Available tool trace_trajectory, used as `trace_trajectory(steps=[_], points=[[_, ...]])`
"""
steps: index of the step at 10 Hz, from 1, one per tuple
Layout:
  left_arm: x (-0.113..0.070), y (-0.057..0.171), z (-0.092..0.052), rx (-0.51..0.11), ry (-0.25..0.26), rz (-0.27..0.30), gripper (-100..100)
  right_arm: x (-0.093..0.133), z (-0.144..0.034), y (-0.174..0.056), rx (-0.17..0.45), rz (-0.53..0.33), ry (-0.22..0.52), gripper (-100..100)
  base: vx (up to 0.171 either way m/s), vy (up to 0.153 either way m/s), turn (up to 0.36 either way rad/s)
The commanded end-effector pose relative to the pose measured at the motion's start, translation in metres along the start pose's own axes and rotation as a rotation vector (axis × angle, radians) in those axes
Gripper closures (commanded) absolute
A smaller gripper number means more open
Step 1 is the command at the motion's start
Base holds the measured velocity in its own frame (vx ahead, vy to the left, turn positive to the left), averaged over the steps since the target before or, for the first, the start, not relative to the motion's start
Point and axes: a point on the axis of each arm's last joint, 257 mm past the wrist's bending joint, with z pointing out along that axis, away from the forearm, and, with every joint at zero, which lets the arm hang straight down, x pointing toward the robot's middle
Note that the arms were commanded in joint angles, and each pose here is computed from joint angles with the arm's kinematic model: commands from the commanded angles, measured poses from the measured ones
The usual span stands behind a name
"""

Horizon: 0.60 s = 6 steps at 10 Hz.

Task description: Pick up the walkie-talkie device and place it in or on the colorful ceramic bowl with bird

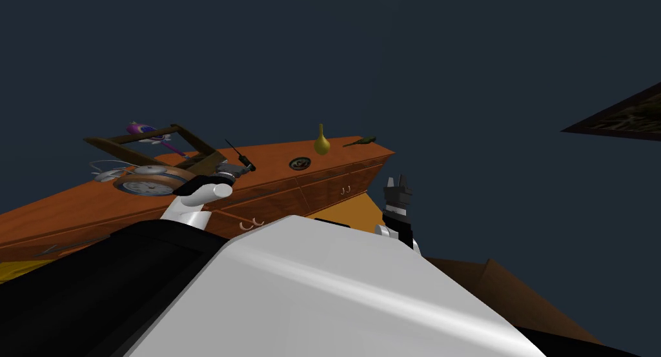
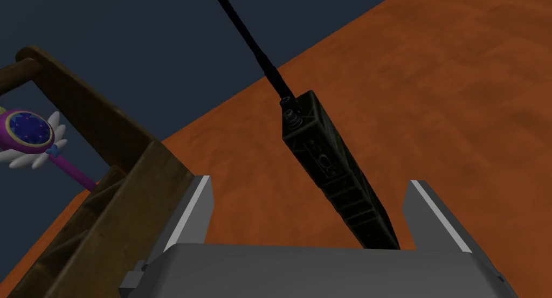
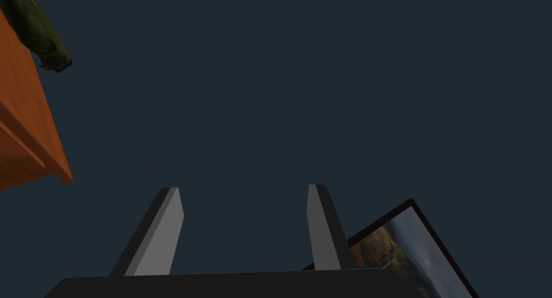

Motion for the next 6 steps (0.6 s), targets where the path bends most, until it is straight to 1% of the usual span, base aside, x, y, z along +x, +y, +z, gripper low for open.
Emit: trace_trajectory(steps=[1,2,3,4,5,6], points=[[-0.008,-0.016,0.003,-0.001,-0.037,-0.058,-100,0.000,0.000,0.000,0.000,0.000,0.000,0,0.042,-0.059,0.010],[-0.011,-0.013,0.003,-0.012,-0.050,-0.058,-100,0.000,0.000,0.000,0.000,0.000,0.000,0,0.033,-0.054,0.010],[-0.017,-0.026,0.007,-0.013,-0.079,-0.107,-100,0.000,0.000,0.000,0.000,0.000,0.000,0,0.037,-0.057,0.007],[-0.018,-0.025,0.007,-0.018,-0.085,-0.108,-100,0.000,0.000,0.000,0.000,0.000,0.000,0,0.035,-0.042,0.015],[-0.023,-0.037,0.009,-0.018,-0.110,-0.156,-100,0.000,0.000,0.000,0.000,0.000,0.000,0,0.044,-0.048,0.006],[-0.024,-0.035,0.009,-0.024,-0.117,-0.156,-100,0.000,0.000,0.000,0.000,0.000,0.000,0,0.038,-0.040,0.007]])
